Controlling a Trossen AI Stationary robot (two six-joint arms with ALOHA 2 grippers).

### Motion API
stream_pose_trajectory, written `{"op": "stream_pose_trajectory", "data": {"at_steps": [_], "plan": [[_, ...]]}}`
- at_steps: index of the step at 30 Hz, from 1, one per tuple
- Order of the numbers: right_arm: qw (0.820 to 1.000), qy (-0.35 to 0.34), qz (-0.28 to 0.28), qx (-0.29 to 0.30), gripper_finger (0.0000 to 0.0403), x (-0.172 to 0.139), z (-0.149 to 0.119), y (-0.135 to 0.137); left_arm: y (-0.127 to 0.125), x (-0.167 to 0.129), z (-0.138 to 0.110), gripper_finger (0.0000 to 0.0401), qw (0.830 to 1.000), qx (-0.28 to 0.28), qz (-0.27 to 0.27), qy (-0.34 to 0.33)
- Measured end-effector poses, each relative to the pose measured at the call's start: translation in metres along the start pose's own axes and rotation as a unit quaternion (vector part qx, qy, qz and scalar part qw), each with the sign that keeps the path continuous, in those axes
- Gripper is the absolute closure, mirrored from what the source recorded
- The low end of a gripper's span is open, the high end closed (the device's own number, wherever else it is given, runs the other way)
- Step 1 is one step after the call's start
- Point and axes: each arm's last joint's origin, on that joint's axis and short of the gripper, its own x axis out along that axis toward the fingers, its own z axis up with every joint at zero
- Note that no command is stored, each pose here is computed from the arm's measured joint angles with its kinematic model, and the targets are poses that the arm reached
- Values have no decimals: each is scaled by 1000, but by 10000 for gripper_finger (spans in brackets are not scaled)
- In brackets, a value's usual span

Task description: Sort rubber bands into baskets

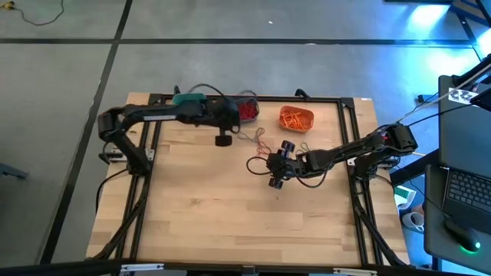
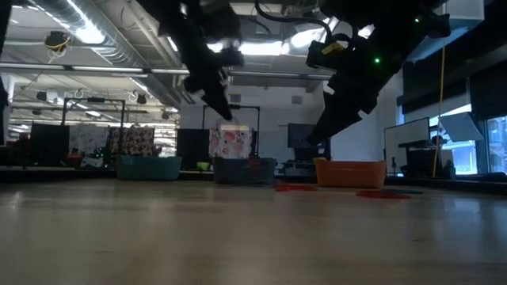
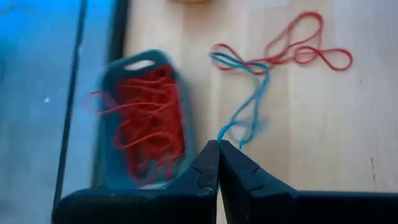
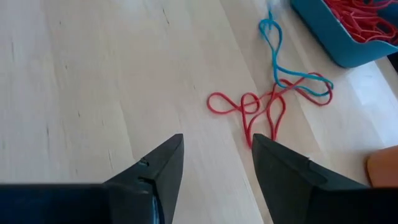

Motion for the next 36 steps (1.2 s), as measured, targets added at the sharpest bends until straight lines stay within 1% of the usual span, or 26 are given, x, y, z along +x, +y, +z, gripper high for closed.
{"op": "stream_pose_trajectory", "data": {"at_steps": [5,8,11,15,18,25,28,31,36], "plan": [[1000,-2,1,6,213,0,0,0,24,-34,-14,400,999,-31,29,0],[1000,-2,2,6,213,0,1,0,39,-49,-25,400,997,-56,44,5],[1000,-2,1,6,213,0,0,0,56,-57,-37,400,994,-84,62,13],[1000,-2,2,6,213,0,0,0,75,-60,-56,400,989,-120,75,43],[1000,-2,2,6,213,0,0,0,88,-60,-74,400,982,-148,78,82],[1000,-2,2,6,213,0,1,0,115,-56,-115,400,957,-205,135,154],[1000,-2,2,6,213,0,1,0,121,-53,-132,400,948,-224,142,174],[1000,-2,2,6,213,0,1,0,127,-53,-144,400,940,-245,149,184],[1000,-3,0,6,213,0,1,0,127,-50,-154,400,929,-278,153,191]]}}
